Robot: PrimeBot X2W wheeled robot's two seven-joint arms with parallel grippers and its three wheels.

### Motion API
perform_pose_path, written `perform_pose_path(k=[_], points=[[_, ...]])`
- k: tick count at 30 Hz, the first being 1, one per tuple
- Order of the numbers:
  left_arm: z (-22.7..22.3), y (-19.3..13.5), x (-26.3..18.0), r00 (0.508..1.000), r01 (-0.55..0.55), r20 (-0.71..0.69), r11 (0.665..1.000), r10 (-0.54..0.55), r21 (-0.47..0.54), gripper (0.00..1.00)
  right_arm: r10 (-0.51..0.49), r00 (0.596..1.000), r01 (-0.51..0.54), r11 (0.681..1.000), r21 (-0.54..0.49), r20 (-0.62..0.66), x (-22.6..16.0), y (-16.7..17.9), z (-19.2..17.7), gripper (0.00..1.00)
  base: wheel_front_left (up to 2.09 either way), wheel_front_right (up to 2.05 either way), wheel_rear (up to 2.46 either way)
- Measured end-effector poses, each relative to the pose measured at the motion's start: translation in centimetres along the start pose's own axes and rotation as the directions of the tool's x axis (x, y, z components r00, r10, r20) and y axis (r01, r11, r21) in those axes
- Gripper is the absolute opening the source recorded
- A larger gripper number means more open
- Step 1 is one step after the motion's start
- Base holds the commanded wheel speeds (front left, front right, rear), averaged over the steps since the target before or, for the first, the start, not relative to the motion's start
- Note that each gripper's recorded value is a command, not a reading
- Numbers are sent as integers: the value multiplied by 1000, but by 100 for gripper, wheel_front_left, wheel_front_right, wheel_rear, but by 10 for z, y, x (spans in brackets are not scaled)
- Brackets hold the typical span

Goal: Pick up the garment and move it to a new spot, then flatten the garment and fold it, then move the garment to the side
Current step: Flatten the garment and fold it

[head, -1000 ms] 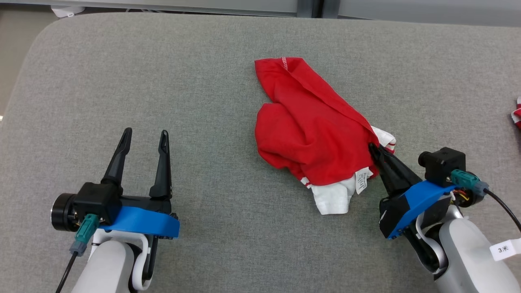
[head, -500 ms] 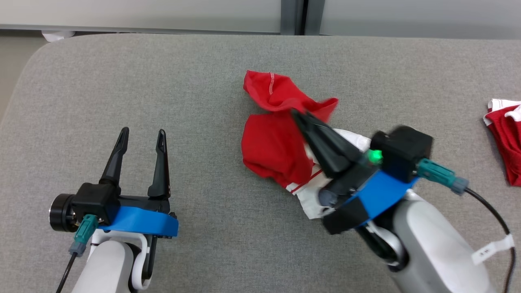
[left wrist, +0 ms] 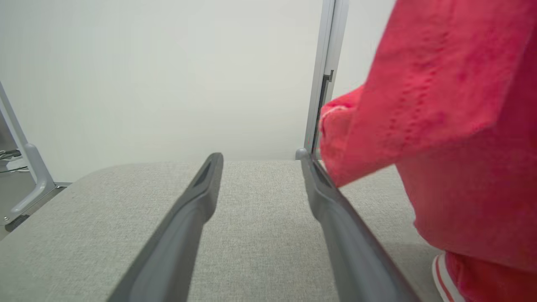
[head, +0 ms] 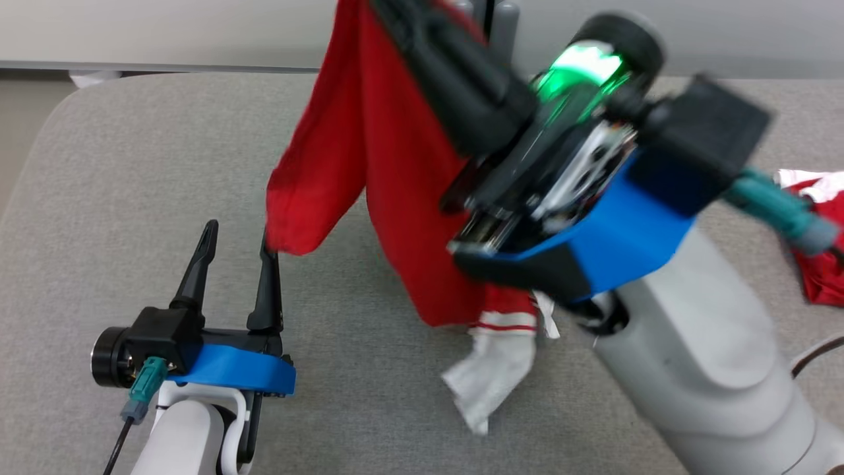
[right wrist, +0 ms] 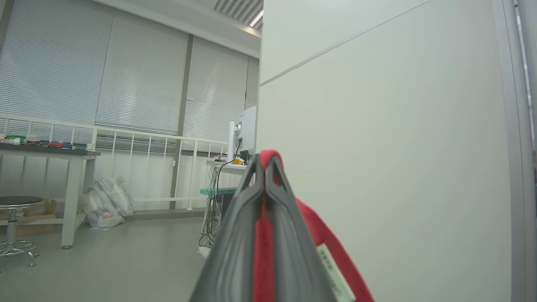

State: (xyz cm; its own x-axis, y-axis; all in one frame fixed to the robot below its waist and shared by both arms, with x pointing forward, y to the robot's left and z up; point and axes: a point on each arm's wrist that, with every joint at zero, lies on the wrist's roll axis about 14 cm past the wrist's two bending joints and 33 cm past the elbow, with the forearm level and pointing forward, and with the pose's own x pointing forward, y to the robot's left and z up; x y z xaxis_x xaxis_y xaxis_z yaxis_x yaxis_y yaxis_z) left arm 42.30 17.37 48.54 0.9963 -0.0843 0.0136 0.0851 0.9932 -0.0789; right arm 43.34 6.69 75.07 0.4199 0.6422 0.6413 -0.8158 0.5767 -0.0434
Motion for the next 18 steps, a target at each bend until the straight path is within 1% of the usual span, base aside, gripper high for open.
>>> perform_pose_path(k=[2,5,7,9,11,13,16,18], points=[[-3,-4,1,1000,11,-7,1000,-11,-2,100,-45,998,46,998,-32,42,-1,-18,15,0,0,0,0],[-5,-13,5,999,36,-8,999,-36,-9,100,-154,987,156,985,-70,40,-15,-53,19,0,0,0,0],[-7,-18,8,998,55,-11,998,-55,-10,100,-247,969,247,965,-94,7,-35,-78,11,0,0,0,0],[-10,-24,12,997,70,-15,997,-70,-12,100,-344,938,337,935,-108,-52,-65,-98,-4,0,0,0,0],[-12,-28,14,996,85,-19,996,-85,-17,100,-437,893,424,898,-121,-111,-99,-115,-19,0,0,0,0],[-15,-34,17,995,101,-24,995,-101,-20,100,-532,830,514,846,-141,-166,-140,-131,-32,0,0,0,0],[-19,-40,20,992,119,-32,993,-119,-23,100,-660,710,638,750,-173,-244,-206,-146,-48,0,0,0,0],[-20,-43,21,991,129,-35,991,-130,-24,100,-723,628,699,686,-202,-287,-247,-150,-55,0,0,0,0]])
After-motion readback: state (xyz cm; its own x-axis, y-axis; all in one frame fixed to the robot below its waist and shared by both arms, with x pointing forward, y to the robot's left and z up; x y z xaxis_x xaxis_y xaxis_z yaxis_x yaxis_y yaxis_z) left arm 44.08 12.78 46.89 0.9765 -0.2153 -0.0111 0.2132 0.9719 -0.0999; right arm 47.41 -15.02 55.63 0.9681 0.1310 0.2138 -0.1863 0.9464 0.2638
